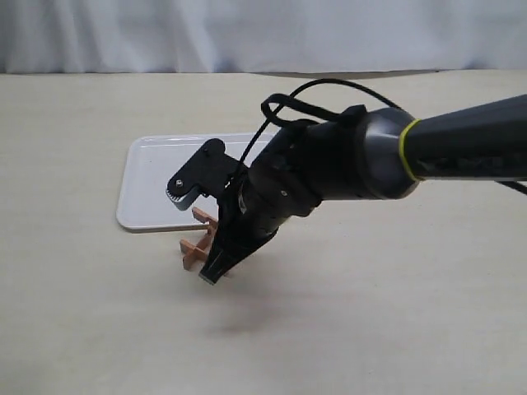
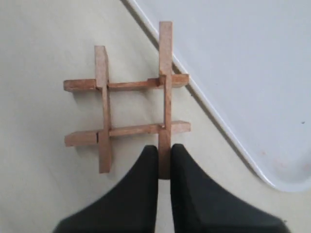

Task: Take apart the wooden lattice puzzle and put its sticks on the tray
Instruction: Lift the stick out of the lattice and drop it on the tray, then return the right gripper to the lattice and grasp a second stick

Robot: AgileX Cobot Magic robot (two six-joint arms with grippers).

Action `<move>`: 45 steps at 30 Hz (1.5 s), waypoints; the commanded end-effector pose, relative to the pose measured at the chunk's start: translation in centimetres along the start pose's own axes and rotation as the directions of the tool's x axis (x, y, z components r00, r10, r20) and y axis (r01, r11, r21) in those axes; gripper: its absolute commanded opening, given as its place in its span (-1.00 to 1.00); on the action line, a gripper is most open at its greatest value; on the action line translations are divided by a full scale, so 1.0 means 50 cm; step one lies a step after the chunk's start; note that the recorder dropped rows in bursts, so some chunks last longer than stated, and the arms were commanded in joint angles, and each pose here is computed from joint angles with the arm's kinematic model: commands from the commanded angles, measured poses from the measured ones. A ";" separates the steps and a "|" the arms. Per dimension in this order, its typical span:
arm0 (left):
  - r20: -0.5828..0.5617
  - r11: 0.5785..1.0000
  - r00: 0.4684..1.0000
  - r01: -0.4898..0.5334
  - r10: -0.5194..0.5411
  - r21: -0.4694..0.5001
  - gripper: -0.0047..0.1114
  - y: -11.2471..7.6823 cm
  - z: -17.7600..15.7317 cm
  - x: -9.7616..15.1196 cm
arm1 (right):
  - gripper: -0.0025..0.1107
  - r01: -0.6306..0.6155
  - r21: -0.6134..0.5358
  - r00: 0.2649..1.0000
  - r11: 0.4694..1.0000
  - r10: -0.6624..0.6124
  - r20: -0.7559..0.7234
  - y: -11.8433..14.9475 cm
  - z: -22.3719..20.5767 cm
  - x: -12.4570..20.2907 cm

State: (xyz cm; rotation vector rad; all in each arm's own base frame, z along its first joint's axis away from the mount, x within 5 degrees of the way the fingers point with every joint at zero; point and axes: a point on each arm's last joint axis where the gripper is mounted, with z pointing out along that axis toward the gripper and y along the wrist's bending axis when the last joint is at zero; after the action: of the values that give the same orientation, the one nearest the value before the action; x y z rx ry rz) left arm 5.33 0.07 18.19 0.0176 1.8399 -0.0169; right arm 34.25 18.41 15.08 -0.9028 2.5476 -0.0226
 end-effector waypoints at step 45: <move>0.005 1.000 1.000 -0.004 0.004 0.008 -0.92 -0.001 0.000 0.001 | 0.15 -0.221 0.112 0.964 0.969 0.200 0.178 -0.157 -0.090 -0.098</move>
State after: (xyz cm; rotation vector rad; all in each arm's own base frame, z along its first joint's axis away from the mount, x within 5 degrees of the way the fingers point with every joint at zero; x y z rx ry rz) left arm 5.33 0.07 18.19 0.0176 1.8399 -0.0169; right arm 41.62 14.05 20.29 -0.5222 2.4394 -0.0430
